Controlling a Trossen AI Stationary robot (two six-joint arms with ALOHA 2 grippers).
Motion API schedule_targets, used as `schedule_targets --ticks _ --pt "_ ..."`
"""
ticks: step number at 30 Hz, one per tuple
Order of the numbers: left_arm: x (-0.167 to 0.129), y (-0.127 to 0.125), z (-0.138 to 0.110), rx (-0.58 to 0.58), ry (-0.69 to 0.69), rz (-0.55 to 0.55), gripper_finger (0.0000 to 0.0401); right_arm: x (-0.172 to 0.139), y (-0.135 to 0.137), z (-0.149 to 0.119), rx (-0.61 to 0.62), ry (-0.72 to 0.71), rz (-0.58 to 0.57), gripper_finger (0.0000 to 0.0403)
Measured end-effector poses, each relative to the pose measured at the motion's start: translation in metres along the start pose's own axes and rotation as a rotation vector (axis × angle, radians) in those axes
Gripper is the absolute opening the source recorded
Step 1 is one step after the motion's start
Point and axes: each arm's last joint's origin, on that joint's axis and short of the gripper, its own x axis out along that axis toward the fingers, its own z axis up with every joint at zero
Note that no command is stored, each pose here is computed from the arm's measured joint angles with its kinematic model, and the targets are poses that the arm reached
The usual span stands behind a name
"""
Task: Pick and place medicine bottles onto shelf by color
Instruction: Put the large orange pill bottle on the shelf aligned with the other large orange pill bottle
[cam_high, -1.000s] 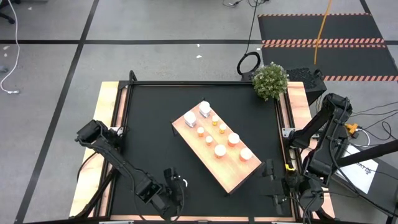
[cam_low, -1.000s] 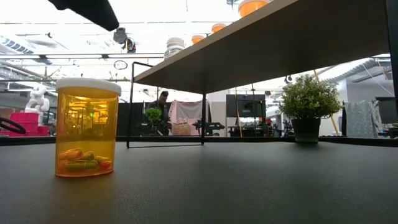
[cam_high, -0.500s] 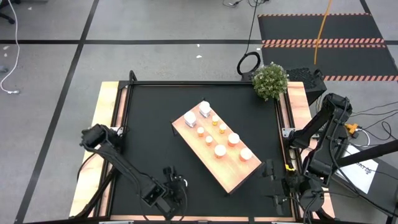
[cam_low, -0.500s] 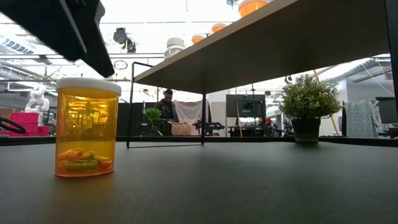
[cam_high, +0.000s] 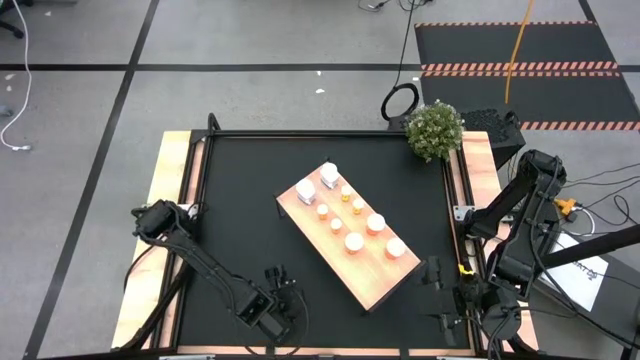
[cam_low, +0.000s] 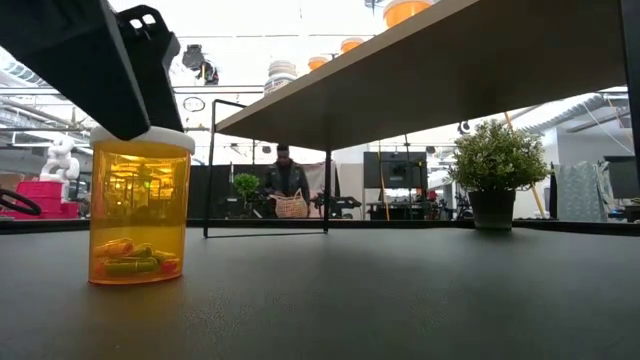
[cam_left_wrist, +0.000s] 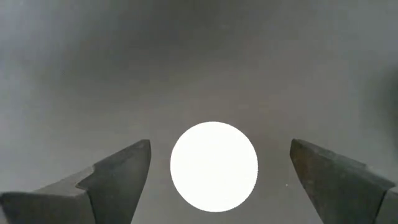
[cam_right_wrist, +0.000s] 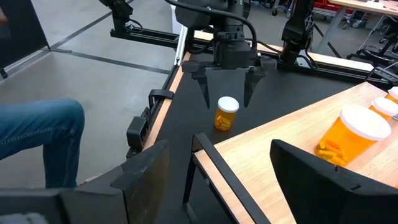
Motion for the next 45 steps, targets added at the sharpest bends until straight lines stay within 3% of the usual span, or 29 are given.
schedule_targets --ticks 17,35,39,45 --pt "0.009 0.007 -0.009 -0.053 0.044 0.026 0.0378 0.0 0.001 0.0 0.001 0.009 0.02 0.0277" --pt "0.008 0.003 -0.009 -0.025 0.022 0.002 0.0217 0.0 0.001 0.0 -0.002 0.009 0.02 0.0277" --pt "0.008 0.003 -0.009 -0.025 0.022 0.001 0.0207 0.0 0.001 0.0 -0.002 0.009 0.02 0.0277" --pt "0.002 0.0 -0.001 -0.006 0.011 -0.013 0.0224 0.0 0.001 0.0 -0.006 0.009 0.02 0.0277"
